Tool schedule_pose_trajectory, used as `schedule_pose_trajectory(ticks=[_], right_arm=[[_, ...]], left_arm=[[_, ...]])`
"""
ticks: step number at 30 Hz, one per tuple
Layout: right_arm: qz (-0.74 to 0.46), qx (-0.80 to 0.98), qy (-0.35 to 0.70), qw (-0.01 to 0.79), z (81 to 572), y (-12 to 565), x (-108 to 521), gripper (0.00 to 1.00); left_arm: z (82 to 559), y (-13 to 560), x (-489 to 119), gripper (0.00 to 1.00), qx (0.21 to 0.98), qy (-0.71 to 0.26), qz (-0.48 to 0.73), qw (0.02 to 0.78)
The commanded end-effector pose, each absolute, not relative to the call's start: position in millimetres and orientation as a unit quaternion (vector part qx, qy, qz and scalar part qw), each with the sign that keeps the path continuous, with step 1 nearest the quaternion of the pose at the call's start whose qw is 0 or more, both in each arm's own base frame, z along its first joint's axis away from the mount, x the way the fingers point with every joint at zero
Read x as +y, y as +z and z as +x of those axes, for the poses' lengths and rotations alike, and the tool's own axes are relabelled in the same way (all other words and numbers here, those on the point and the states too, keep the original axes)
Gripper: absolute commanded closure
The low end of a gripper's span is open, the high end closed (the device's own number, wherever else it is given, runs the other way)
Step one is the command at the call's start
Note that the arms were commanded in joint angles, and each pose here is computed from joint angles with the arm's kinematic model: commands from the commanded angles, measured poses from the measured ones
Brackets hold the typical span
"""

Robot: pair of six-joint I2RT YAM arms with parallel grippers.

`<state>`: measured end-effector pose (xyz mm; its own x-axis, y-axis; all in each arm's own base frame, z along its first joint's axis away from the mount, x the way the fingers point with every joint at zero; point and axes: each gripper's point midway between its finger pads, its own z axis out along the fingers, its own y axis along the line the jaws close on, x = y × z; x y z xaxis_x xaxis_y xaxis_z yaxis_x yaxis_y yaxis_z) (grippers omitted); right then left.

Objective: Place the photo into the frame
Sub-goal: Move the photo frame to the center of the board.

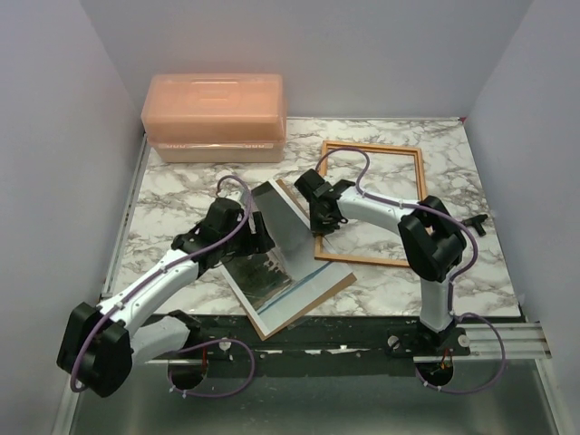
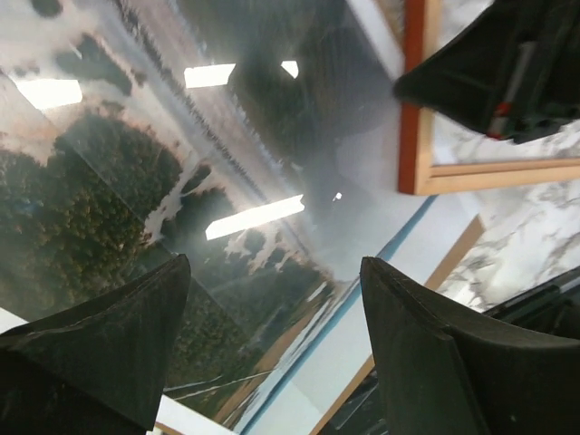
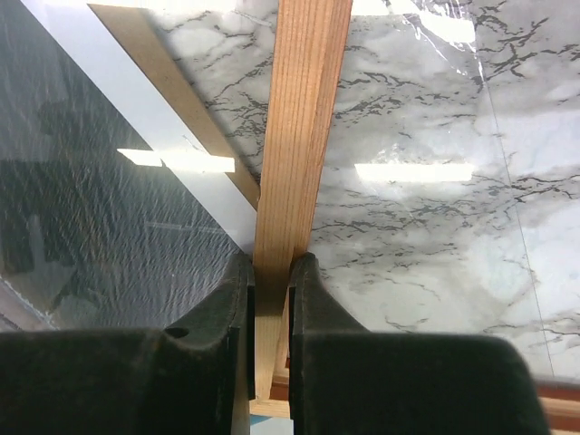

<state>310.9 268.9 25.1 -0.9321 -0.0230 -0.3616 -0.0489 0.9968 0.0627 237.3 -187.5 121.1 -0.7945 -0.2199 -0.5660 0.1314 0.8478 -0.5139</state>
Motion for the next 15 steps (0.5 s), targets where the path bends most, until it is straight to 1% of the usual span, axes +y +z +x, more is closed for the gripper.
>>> schedule_pose_trajectory(ticks=[1,3,10,15], right_arm=[[-0.023,0.981,0.012,0.193,311.5,17.5,264.0,0.96],[-0.022,0.979,0.019,0.201,312.9,28.4,265.5,0.99],[-0.021,0.973,0.024,0.227,317.9,60.9,263.5,1.00],[-0.027,0.973,-0.004,0.231,318.9,62.9,251.9,1.00]], left_arm=[[229.4,90.9,-189.1,0.24,0.927,-0.241,-0.012,0.286],[228.8,86.8,-195.9,0.25,0.932,-0.237,-0.003,0.275],[223.6,58.9,-215.1,0.30,0.946,-0.237,0.008,0.219],[217.4,28.5,-207.2,0.30,0.965,-0.195,0.008,0.174]])
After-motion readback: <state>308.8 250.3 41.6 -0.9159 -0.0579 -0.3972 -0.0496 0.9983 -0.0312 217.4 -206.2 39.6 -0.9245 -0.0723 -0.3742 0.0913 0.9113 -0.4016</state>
